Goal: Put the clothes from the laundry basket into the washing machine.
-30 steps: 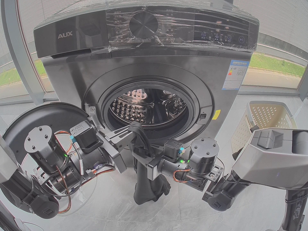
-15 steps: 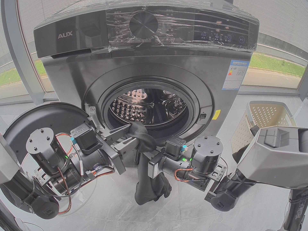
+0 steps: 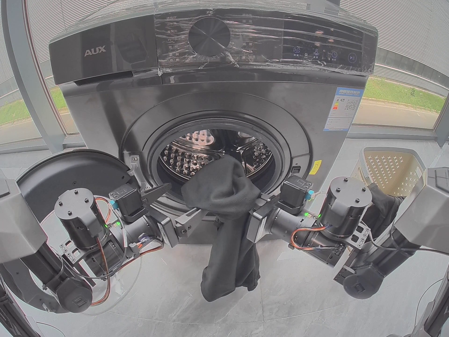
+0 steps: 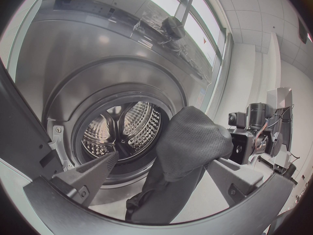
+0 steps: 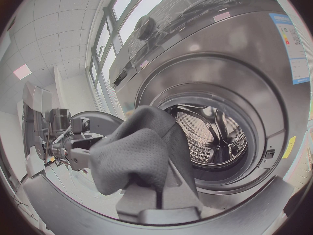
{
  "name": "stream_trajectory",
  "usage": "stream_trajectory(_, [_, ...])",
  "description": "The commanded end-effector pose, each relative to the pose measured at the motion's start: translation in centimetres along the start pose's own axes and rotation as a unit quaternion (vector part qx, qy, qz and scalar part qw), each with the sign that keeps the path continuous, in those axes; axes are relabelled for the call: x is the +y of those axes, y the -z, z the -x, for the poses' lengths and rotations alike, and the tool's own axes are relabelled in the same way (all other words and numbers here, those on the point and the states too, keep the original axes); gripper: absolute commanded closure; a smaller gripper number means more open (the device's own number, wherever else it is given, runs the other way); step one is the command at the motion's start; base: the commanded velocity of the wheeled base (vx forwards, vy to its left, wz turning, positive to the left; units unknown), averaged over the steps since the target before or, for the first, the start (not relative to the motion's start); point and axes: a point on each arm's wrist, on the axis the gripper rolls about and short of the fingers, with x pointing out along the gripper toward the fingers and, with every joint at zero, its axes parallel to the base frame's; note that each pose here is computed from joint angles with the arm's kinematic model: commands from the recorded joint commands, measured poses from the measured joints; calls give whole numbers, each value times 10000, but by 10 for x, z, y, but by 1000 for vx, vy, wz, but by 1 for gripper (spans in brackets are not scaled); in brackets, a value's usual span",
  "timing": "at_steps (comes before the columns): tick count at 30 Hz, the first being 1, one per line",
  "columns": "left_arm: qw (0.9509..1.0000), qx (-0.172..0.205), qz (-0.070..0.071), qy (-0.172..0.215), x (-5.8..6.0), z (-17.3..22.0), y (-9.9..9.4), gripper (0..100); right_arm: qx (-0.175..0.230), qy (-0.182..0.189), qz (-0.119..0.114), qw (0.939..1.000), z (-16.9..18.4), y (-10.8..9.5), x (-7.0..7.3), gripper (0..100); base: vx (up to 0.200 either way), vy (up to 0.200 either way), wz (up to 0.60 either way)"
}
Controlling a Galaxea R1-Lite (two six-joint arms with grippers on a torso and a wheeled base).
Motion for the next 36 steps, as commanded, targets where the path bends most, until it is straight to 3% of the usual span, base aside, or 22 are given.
stream_trajectory(1, [9997, 177, 4, -145, 9, -2, 10, 0, -146, 66, -39, 9999, 8, -12, -2, 100, 0, 0, 0])
stream_trajectory(8, [9989, 390, 5, -278, 17, -3, 21, 0, -97, 157, -108, 9998, 11, -10, -6, 100, 0, 0, 0])
stream_trajectory(9, [9987, 418, 12, -297, 19, -2, 22, 0, -118, 308, -101, 9994, 10, -10, -12, 100, 0, 0, 0])
stream_trajectory(19, [9977, 628, 41, -244, 19, 5, 29, 0, -206, 480, -152, 9985, 11, -15, -22, 100, 0, 0, 0])
stream_trajectory(23, [9966, 778, 64, -254, 19, 6, 36, 0, -256, 395, -153, 9988, 13, -19, -17, 100, 0, 0, 0])
stream_trajectory(29, [9924, 1181, -83, -336, 23, 3, 58, 0, -367, 140, -163, 9991, 16, -27, -2, 100, 0, 0, 0])
stream_trajectory(36, [9892, 1404, -45, -424, 31, -2, 73, 0, -487, -162, -183, 9985, 26, -39, 16, 100, 0, 0, 0])
